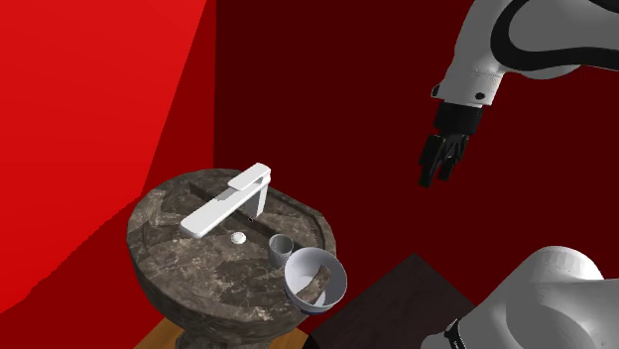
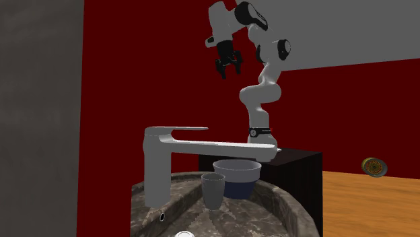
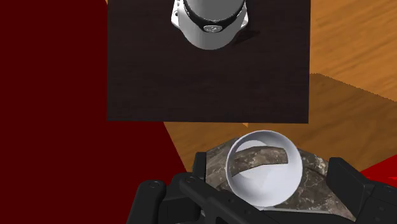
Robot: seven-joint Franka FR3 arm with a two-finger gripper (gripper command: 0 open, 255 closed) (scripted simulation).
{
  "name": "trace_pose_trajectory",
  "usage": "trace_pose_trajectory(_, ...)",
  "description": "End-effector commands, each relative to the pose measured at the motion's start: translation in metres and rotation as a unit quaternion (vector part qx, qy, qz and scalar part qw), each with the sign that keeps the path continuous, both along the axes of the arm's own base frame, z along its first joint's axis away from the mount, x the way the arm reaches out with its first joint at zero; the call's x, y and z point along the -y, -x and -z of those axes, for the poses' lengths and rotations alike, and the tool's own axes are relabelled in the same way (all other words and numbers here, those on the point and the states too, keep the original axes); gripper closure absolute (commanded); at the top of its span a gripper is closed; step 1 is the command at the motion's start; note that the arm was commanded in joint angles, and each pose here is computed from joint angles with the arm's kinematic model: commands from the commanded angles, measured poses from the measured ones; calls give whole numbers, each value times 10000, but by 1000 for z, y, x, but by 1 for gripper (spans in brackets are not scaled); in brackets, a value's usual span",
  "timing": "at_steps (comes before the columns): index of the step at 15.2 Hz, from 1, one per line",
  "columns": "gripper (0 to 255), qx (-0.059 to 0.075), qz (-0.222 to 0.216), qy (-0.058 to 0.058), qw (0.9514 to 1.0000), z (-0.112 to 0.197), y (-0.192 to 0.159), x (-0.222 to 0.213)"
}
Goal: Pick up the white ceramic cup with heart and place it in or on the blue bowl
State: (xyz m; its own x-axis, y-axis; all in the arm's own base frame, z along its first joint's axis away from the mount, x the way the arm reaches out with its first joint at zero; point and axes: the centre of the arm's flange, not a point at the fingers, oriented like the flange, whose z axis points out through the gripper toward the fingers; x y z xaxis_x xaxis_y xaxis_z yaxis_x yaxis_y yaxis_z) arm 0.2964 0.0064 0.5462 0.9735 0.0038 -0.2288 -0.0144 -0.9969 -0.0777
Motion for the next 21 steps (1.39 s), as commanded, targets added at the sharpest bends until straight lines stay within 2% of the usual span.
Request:
trace_pose_trajectory(1,0,0,0,0,10000,0,0,0)
trace_pose_trajectory(21,0,265,-127,-133,9995,218,-129,-51)
